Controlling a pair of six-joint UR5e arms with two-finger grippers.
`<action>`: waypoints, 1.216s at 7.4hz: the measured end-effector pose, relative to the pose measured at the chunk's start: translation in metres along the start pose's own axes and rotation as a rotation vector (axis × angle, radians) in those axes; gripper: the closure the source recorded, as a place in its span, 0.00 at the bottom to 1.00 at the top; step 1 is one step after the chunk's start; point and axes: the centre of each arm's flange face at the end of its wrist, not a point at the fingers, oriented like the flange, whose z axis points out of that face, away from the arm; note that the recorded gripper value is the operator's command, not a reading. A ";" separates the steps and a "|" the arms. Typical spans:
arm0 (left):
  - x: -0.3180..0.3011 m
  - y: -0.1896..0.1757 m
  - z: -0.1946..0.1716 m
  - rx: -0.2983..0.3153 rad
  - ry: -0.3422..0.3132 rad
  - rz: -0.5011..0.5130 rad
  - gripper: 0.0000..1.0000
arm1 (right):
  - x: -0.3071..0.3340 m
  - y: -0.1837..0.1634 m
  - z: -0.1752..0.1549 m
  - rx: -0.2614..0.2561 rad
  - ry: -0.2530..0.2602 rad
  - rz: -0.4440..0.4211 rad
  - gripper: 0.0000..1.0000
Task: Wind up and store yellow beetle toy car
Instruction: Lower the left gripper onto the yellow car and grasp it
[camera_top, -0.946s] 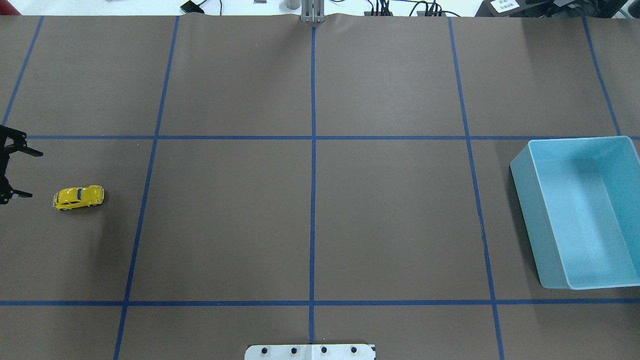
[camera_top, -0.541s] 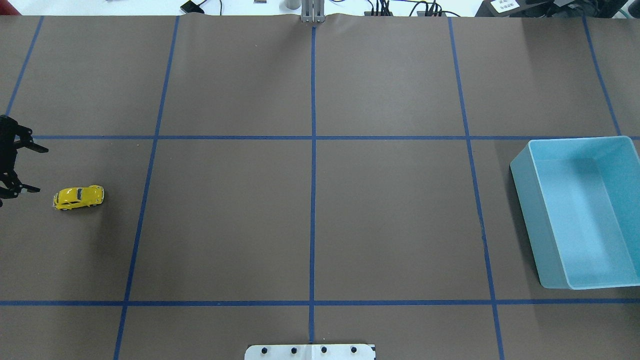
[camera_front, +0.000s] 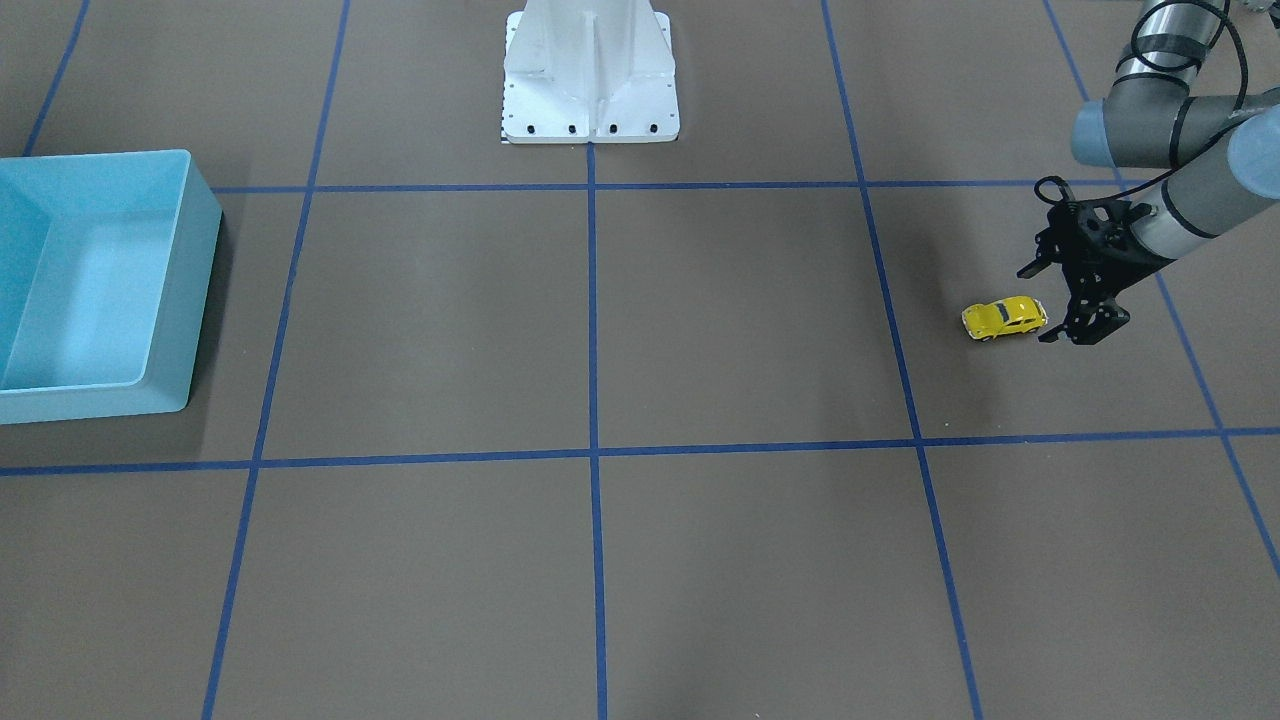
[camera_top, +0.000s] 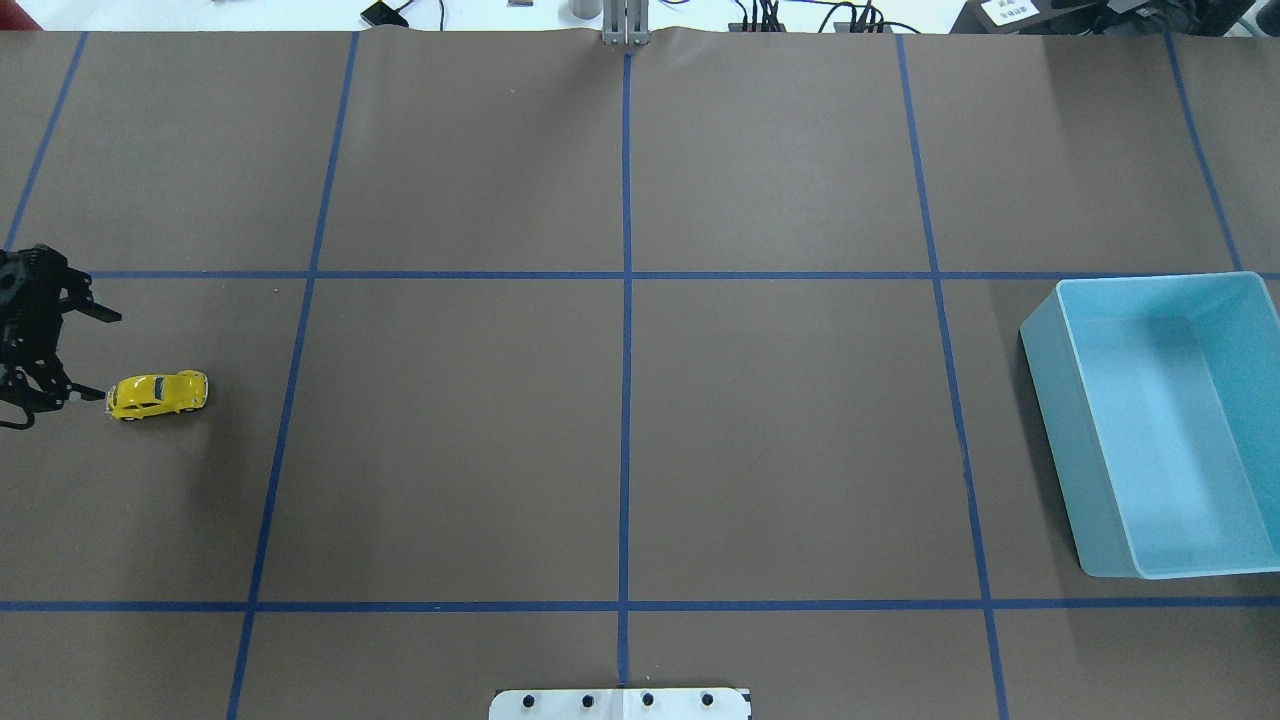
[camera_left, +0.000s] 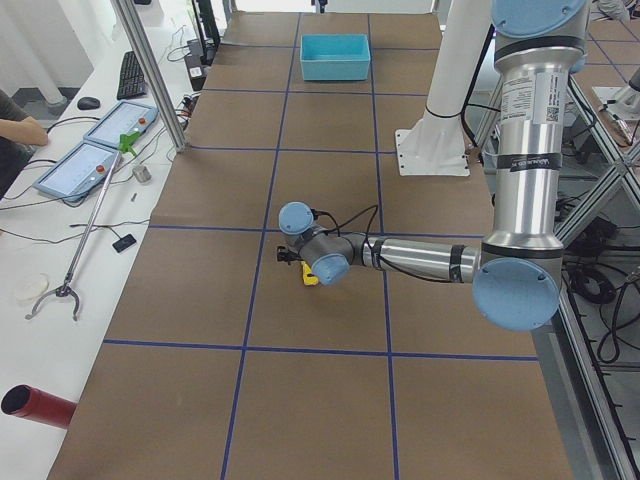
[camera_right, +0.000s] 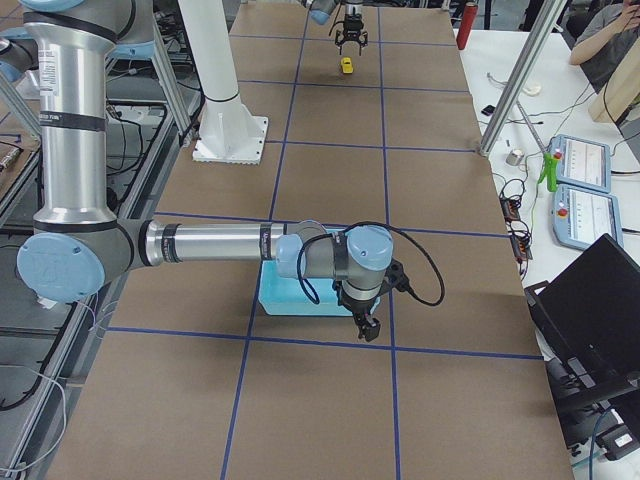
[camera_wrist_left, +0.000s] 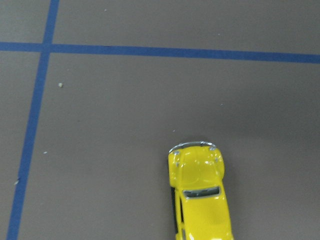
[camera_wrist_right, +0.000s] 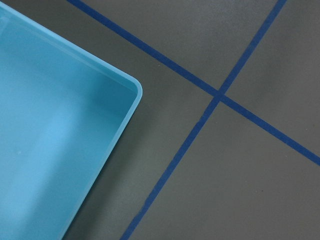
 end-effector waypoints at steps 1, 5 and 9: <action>0.003 0.000 0.003 0.002 0.006 0.002 0.00 | 0.000 0.000 0.000 0.000 0.000 0.000 0.00; 0.008 0.007 0.013 -0.019 0.019 -0.019 0.01 | 0.000 0.000 0.000 0.000 0.000 0.000 0.00; 0.011 0.003 0.024 -0.040 0.014 -0.038 0.13 | 0.000 0.000 0.000 0.000 0.000 0.000 0.00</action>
